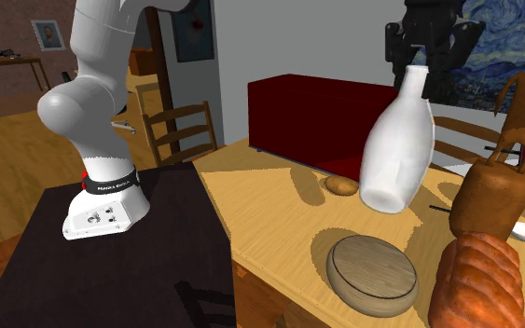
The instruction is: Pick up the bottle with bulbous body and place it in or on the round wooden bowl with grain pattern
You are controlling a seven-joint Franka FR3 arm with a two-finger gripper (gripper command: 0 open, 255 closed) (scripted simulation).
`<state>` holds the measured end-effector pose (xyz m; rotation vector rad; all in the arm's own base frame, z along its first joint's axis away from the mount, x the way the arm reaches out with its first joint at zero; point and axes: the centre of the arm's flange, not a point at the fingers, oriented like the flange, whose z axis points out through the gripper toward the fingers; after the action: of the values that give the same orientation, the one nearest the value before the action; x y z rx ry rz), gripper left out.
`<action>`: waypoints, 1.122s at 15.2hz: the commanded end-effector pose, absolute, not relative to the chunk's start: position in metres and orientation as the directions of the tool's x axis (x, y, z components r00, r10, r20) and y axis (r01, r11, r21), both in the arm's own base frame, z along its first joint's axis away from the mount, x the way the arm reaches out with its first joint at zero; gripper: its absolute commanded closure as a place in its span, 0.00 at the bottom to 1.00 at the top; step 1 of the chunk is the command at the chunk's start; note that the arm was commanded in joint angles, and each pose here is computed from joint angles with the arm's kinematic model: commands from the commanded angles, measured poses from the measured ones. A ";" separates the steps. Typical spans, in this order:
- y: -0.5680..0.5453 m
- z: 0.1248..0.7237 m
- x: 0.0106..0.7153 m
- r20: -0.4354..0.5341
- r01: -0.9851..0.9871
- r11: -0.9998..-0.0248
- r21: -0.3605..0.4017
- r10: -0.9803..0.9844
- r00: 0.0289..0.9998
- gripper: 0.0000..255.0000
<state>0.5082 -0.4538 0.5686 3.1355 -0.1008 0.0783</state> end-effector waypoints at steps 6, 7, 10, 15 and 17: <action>-0.461 0.540 0.511 0.050 -0.062 -0.998 0.001 -0.062 0.997 1.00; -0.461 0.535 0.511 0.050 -0.062 -0.998 0.001 -0.062 0.997 1.00; -0.461 0.519 0.511 0.050 -0.062 -0.998 0.001 -0.062 0.997 1.00; -0.461 0.493 0.511 0.050 -0.062 -0.998 0.001 -0.062 0.997 1.00; -0.461 0.482 0.511 0.050 -0.062 -0.998 0.001 -0.062 0.997 1.00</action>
<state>0.5108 -0.4618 0.4887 3.1373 -0.0978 0.0775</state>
